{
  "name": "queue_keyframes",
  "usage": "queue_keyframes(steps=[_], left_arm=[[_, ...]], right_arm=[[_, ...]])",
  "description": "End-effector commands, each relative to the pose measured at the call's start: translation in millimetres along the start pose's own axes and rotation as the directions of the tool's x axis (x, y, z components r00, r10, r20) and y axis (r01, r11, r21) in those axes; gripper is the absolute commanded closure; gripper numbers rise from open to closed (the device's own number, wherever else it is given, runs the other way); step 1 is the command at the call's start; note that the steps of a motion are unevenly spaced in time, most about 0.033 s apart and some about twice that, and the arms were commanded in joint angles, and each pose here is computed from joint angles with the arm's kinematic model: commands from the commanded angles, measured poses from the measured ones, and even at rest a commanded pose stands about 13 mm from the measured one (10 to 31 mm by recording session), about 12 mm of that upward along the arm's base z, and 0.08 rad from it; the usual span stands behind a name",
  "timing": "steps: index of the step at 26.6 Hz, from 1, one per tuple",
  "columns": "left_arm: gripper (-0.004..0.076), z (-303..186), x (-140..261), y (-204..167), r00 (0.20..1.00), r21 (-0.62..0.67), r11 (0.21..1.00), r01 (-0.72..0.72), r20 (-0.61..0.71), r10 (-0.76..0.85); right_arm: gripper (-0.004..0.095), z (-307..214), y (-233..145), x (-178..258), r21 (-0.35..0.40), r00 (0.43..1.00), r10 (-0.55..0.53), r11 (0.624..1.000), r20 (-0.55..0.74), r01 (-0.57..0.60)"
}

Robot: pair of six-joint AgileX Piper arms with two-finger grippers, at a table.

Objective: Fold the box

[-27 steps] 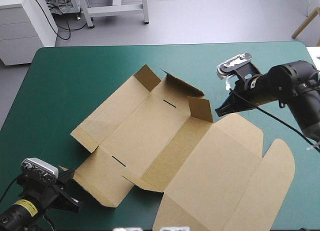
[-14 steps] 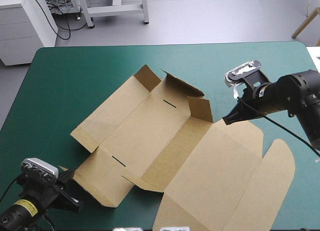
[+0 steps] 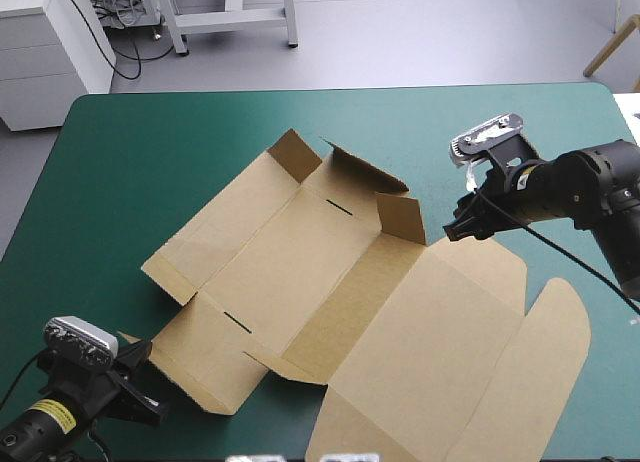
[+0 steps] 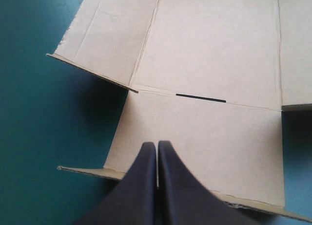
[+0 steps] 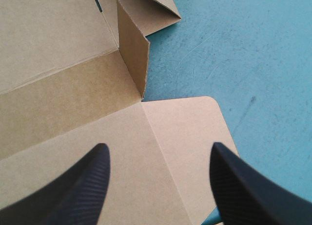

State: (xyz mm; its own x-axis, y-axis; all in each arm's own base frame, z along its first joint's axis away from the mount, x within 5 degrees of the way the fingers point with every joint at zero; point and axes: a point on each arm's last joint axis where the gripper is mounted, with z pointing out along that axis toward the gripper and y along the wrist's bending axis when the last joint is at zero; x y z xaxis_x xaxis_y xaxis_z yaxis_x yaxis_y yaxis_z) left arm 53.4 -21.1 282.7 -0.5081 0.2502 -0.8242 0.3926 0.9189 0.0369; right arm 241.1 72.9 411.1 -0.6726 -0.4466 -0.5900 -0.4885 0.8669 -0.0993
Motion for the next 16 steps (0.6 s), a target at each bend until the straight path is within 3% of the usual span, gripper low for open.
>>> queue_keyframes(steps=[1, 4, 10, 16], left_arm=[[0.0734, -4, -12, 0, 0.997, 0.006, 1.0, 0.008, 0.072, -0.008], [0.0734, -4, -13, 0, 0.997, 0.006, 1.0, 0.008, 0.076, -0.008], [0.0734, -4, -13, 0, 0.997, 0.006, 1.0, 0.008, 0.078, -0.008], [0.0734, -4, -13, 0, 0.997, 0.0, 1.0, 0.002, 0.081, -0.002]], right_arm=[[0.0192, -16, 0, -8, 0.016, 0.993, -0.001, 1.0, 0.121, -0.001], [0.0223, -17, 2, -13, -0.017, 0.984, 0.028, 1.0, 0.178, -0.025], [0.0277, -15, 0, -21, 0.014, 0.969, -0.025, 1.0, 0.245, 0.022], [0.0288, 10, -3, -31, -0.006, 0.976, -0.076, 0.997, 0.206, 0.079]])
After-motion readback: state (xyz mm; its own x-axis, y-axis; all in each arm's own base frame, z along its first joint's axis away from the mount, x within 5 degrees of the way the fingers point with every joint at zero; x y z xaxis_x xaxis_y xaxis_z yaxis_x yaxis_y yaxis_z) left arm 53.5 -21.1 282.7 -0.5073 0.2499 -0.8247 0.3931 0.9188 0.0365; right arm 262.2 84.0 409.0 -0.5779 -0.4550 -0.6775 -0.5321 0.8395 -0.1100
